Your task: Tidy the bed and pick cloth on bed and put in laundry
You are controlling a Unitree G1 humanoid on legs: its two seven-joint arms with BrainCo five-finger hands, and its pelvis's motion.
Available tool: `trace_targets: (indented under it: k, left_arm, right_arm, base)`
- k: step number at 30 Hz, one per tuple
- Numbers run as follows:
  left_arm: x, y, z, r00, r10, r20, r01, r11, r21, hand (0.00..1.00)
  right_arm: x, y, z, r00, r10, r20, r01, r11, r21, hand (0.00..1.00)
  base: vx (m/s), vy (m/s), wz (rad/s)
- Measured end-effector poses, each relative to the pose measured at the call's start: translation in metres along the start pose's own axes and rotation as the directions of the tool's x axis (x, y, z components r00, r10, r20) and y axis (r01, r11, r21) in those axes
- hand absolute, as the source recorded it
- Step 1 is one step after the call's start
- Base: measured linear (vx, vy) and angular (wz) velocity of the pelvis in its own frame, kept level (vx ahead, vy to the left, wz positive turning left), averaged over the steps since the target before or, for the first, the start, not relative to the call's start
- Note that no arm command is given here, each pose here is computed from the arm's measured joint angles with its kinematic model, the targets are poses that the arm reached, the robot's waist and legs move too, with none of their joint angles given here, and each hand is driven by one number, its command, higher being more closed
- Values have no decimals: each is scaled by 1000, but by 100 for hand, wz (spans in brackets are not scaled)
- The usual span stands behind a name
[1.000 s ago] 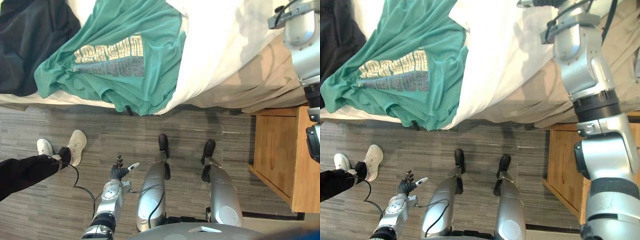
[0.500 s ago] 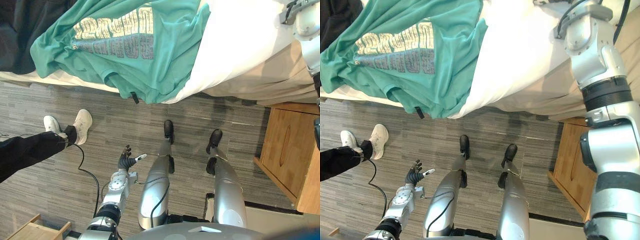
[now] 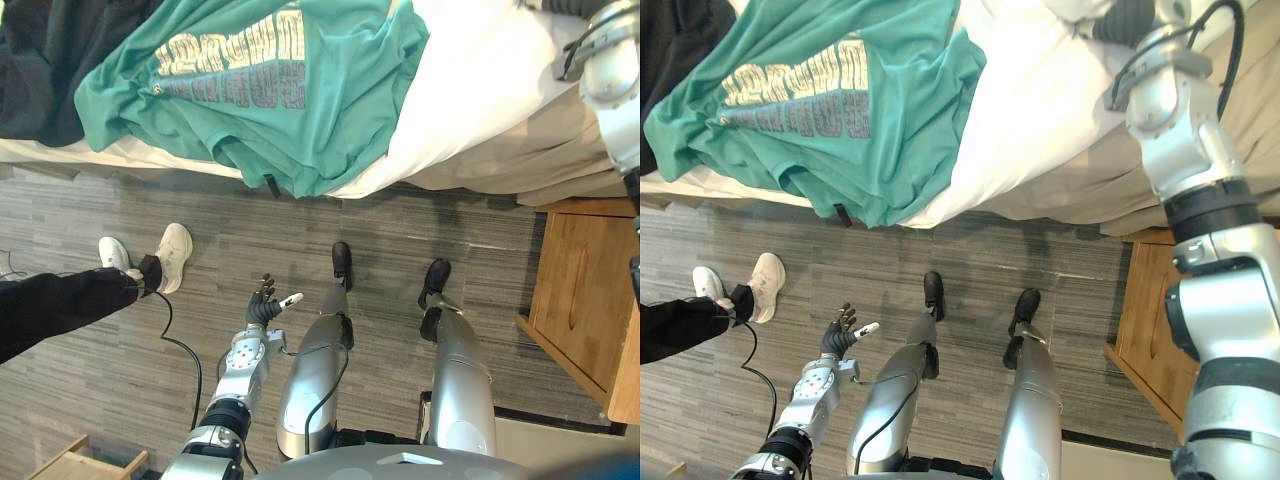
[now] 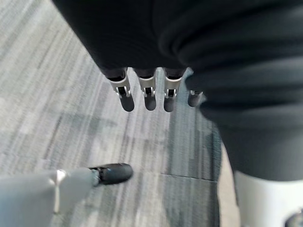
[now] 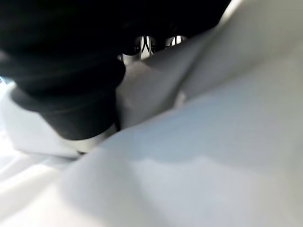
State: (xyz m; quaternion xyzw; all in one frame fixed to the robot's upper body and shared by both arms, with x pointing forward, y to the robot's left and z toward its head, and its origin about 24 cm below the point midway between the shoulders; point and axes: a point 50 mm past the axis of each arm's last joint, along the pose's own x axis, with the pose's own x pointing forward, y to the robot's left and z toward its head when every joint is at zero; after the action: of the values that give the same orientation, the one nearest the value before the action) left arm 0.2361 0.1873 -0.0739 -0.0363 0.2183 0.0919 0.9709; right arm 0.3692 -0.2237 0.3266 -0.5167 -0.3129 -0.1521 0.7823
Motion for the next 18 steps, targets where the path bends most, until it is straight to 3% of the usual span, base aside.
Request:
trace_targets:
  k: [9,10,18]
  left_arm:
    - [-19,13,-35,992,17,-125,-10,998,55,0]
    - [-20,14,-37,990,18,-137,-10,998,59,0]
    - [-37,33,-63,968,72,-241,-40,990,136,0]
  right_arm:
    - [-75,45,-48,974,25,-224,21,979,202,100]
    - [-79,46,-50,971,25,-237,25,978,208,0]
    - [-147,83,-71,910,109,-400,12,958,287,0]
  base:
    - [30,-17,-11]
    - [37,5,-26]
    - [73,13,-14]
